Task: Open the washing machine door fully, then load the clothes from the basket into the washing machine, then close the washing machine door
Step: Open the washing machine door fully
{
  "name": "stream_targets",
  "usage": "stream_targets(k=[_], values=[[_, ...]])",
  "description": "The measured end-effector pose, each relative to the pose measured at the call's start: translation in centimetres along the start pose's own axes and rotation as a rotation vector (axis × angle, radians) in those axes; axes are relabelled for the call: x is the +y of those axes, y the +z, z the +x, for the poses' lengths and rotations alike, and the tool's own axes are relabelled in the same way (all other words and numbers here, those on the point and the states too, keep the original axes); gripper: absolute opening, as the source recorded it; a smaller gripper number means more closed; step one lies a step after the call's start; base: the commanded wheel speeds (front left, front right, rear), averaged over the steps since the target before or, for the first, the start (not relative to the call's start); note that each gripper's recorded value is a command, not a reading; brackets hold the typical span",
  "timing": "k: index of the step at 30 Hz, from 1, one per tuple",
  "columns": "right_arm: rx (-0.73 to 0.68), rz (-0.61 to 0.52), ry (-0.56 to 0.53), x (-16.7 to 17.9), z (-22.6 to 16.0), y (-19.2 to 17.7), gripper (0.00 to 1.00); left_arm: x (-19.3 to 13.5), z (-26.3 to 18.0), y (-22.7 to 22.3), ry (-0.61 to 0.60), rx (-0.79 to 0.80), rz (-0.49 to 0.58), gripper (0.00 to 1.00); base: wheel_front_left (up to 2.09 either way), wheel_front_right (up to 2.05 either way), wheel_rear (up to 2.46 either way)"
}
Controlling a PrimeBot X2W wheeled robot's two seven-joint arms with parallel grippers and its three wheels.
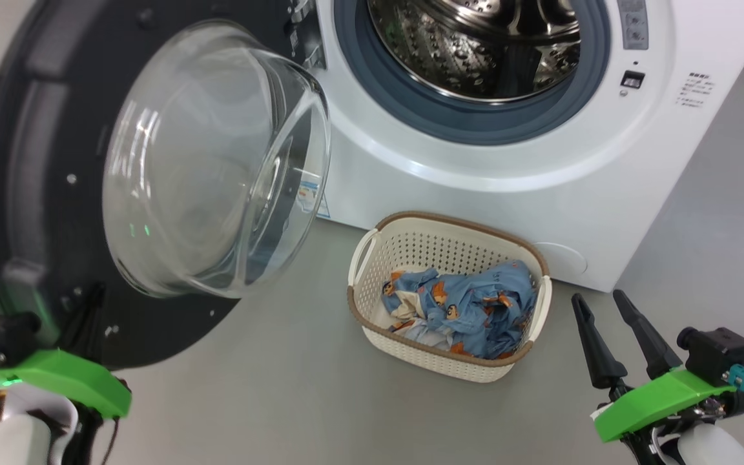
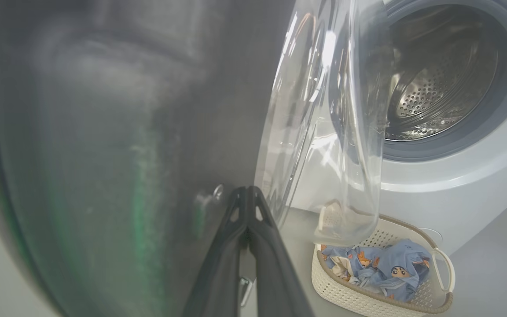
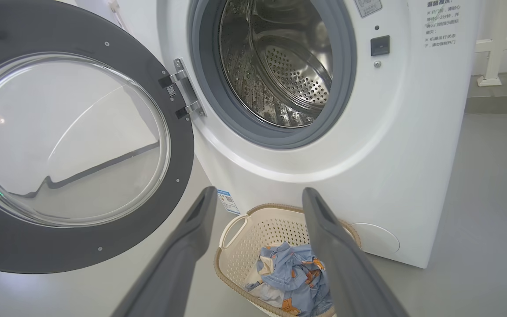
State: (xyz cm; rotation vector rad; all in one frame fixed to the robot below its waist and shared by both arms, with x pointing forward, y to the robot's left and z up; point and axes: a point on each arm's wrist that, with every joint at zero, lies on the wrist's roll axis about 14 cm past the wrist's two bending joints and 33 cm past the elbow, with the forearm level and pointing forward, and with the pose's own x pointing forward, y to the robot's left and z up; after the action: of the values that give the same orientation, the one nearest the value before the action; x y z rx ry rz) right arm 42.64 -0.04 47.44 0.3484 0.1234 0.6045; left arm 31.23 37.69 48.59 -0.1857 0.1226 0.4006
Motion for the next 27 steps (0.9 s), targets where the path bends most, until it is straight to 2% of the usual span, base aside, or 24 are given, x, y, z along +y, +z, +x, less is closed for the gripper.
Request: stream_targets(k=[14,27], values=[[0.048,0.044,0.045,0.7,2.7,-2.4,1.0,5.0,2.8,1.4,0.141,0.043,0.085,0.0,0.0,0.0,0.0],[0.048,0.058,0.052,0.6,3.9,-2.7,1.0,7.3,4.4,3.3,0.215,0.036,0.111,0.0,0.0,0.0,0.0]])
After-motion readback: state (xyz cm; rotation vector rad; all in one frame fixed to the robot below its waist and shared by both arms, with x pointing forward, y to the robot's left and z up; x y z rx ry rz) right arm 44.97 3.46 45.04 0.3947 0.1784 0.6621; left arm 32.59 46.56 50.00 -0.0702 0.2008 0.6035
